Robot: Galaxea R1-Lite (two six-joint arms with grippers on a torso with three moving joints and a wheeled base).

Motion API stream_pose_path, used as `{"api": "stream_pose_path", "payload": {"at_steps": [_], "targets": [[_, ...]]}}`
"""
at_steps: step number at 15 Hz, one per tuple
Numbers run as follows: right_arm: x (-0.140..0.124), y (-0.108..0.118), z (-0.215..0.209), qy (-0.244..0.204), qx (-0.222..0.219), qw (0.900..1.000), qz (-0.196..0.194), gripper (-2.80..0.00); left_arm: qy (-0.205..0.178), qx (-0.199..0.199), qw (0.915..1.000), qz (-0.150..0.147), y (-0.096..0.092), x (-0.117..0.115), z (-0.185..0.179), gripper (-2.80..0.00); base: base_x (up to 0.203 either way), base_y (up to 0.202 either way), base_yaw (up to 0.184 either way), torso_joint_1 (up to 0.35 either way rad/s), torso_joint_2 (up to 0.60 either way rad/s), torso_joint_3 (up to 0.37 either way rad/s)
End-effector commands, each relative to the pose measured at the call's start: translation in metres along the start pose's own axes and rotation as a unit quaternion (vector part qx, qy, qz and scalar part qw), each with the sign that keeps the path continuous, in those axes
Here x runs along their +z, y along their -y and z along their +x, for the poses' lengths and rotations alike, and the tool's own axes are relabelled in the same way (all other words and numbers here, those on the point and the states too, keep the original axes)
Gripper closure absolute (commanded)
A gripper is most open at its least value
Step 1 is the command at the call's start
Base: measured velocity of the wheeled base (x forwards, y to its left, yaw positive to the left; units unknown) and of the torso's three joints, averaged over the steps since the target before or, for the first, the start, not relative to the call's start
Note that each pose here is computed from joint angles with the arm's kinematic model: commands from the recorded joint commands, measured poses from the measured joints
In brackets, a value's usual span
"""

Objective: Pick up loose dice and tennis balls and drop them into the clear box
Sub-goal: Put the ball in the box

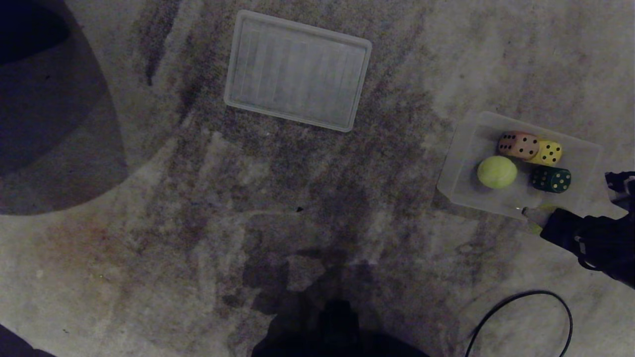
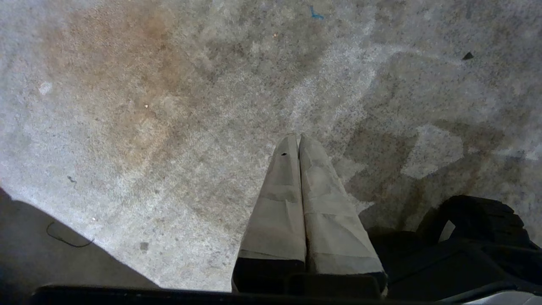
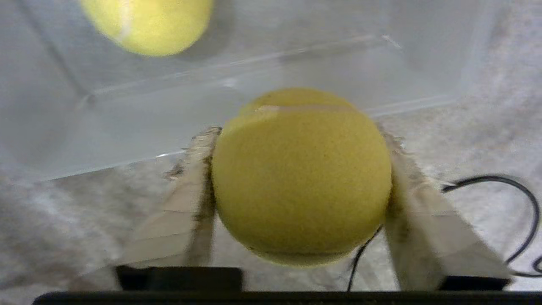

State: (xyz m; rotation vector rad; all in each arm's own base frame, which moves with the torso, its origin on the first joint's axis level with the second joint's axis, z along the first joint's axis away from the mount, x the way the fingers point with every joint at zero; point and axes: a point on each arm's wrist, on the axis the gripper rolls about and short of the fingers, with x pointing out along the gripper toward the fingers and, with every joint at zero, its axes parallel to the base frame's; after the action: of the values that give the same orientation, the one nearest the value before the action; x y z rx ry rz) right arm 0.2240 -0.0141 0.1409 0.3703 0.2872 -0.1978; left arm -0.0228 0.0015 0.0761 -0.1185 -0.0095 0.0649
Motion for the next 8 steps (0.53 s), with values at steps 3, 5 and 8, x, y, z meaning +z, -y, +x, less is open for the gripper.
{"api": "stream_pose_path", "payload": {"at_steps": [3, 5, 8], "targets": [[0.006, 0.013, 0.002, 0.013, -0.028, 0.999, 0.01, -2.8, -0.001, 0.0, 1.0, -0.001, 0.0, 0.0, 0.0, 0.0, 0.0, 0.0, 0.0, 0.0, 0.0, 0.0], [0.007, 0.013, 0.001, 0.015, -0.028, 0.999, 0.01, -2.8, -0.001, 0.0, 1.0, -0.001, 0.0, 0.0, 0.0, 0.0, 0.0, 0.0, 0.0, 0.0, 0.0, 0.0], [0.01, 0.011, -0.009, 0.029, -0.018, 0.999, 0.01, -2.8, 0.0, 0.0, 1.0, -0.001, 0.0, 0.0, 0.0, 0.0, 0.0, 0.0, 0.0, 0.0, 0.0, 0.0]]}}
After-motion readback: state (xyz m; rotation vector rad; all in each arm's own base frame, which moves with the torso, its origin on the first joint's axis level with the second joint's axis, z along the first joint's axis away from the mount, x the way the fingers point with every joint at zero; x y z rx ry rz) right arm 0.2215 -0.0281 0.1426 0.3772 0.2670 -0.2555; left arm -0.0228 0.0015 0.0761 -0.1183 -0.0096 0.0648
